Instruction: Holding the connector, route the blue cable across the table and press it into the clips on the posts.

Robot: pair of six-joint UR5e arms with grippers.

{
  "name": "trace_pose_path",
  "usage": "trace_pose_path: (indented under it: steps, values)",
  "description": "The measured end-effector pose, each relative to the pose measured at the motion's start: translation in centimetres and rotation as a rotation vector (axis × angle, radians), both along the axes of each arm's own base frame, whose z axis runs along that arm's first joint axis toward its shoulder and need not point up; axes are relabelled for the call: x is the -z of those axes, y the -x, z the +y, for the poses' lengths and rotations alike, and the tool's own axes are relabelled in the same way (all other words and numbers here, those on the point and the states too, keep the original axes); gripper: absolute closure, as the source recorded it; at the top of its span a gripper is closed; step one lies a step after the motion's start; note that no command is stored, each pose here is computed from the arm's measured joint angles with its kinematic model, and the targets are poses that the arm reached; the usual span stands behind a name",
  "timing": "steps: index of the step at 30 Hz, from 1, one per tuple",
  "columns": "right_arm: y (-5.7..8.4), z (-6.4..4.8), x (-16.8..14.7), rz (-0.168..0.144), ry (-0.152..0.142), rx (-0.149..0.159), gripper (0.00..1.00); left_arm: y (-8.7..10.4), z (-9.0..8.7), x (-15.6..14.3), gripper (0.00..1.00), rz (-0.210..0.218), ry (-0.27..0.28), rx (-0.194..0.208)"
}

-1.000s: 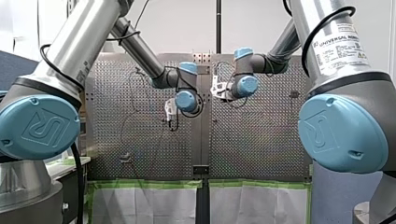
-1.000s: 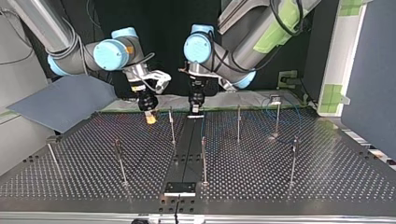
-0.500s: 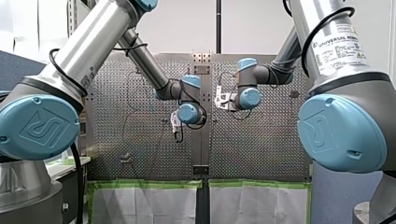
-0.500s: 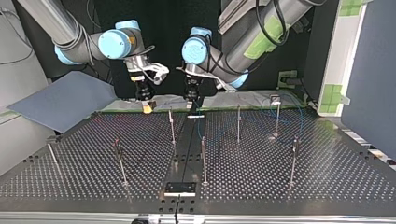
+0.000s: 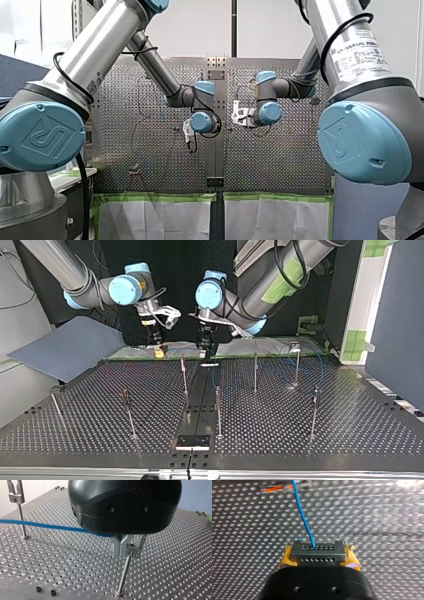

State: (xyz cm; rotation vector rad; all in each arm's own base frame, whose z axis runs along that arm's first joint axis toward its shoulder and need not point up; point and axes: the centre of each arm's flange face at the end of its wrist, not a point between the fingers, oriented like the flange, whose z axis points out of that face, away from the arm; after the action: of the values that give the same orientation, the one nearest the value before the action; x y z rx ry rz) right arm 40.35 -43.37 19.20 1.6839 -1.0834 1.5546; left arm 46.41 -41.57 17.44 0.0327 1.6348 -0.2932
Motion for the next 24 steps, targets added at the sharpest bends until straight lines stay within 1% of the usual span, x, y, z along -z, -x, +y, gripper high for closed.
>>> trace_pose_path:
  steps: [3,6,9,12,16,20,22,24]
  values:
    - [0.3,-0.5,0.9,0.002,-0.011,-0.001,1.00,-0.1,0.0,0.5,1.00,0.003,0.000,0.005]
    - [0.5,-1.1,1.1,-0.013,-0.014,-0.007,1.00,-0.3,-0.1,1.4,1.00,0.008,0.000,0.013]
    - [0.9,-1.8,1.0,-0.027,-0.016,-0.015,1.00,-0.5,-0.2,1.8,1.00,0.003,0.004,0.018]
    - [1.3,-2.5,1.1,-0.036,-0.020,-0.012,1.00,-0.7,-0.3,1.8,1.00,-0.004,0.011,0.021]
    - [2.0,-3.7,1.9,-0.038,-0.033,-0.009,1.00,-1.2,-0.3,1.5,1.00,-0.015,0.026,0.020]
    - [2.6,-4.5,2.8,-0.036,-0.047,-0.011,1.00,-2.1,-0.4,0.9,1.00,-0.027,0.037,0.027]
    - [2.9,-4.9,2.9,-0.037,-0.048,-0.007,1.00,-2.3,-0.6,1.2,1.00,-0.021,0.036,0.030]
    - [3.2,-5.4,2.8,-0.039,-0.046,-0.002,1.00,-2.6,-0.9,1.9,1.00,-0.006,0.028,0.035]
